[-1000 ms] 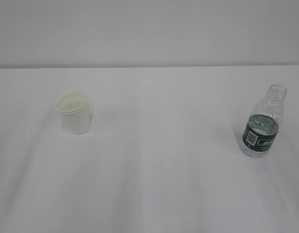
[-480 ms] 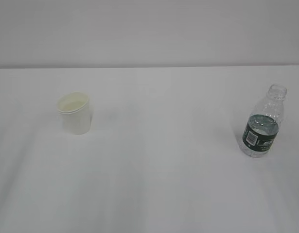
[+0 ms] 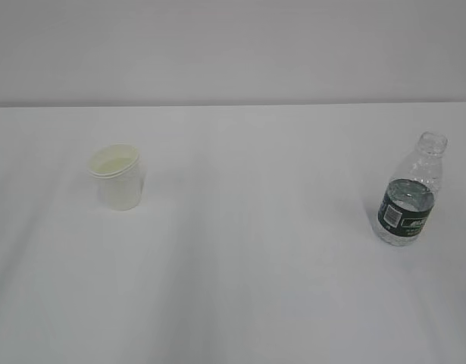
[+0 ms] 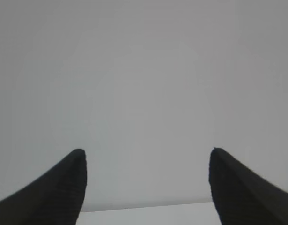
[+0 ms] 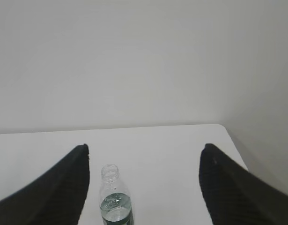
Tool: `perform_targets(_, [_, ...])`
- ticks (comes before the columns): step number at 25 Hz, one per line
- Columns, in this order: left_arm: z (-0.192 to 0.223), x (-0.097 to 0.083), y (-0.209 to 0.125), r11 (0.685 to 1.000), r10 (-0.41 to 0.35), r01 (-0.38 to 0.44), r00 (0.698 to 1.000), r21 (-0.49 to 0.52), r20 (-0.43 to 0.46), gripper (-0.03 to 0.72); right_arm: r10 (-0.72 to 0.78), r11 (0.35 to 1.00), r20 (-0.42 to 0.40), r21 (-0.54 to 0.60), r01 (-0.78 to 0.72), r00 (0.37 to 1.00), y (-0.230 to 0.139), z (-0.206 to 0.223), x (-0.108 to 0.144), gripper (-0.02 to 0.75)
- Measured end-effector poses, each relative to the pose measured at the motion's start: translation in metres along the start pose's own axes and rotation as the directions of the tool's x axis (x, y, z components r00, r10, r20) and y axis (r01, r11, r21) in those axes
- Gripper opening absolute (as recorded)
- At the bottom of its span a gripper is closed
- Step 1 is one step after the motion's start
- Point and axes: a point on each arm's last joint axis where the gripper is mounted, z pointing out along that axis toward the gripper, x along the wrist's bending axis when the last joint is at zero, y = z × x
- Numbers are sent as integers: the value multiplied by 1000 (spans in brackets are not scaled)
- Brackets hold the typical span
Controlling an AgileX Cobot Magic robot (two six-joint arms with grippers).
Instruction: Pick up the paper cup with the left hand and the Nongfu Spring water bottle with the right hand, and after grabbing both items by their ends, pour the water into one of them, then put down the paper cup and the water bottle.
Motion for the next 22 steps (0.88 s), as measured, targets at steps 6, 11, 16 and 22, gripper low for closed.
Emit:
perform_targets(6, [-36,-3,33,999,16,-16,1000,29,-24,587,-4,1000,-16,11,4,1000,13,-14,-1,545])
perform_targets(11, [-85,0,51,999,27,-25,996,28,-84,587,20,996,-93,88,-12,995,10,-19,6,545])
perform_targets(16, [-121,5,50,996,18,-7,990,84,-142,587,25,983,-163,183,5,986,0,-25,12,557])
perform_targets(22, [-135,6,41,977,-1,36,987,210,-164,587,14,976,-193,214,29,981,-7,-49,12,560])
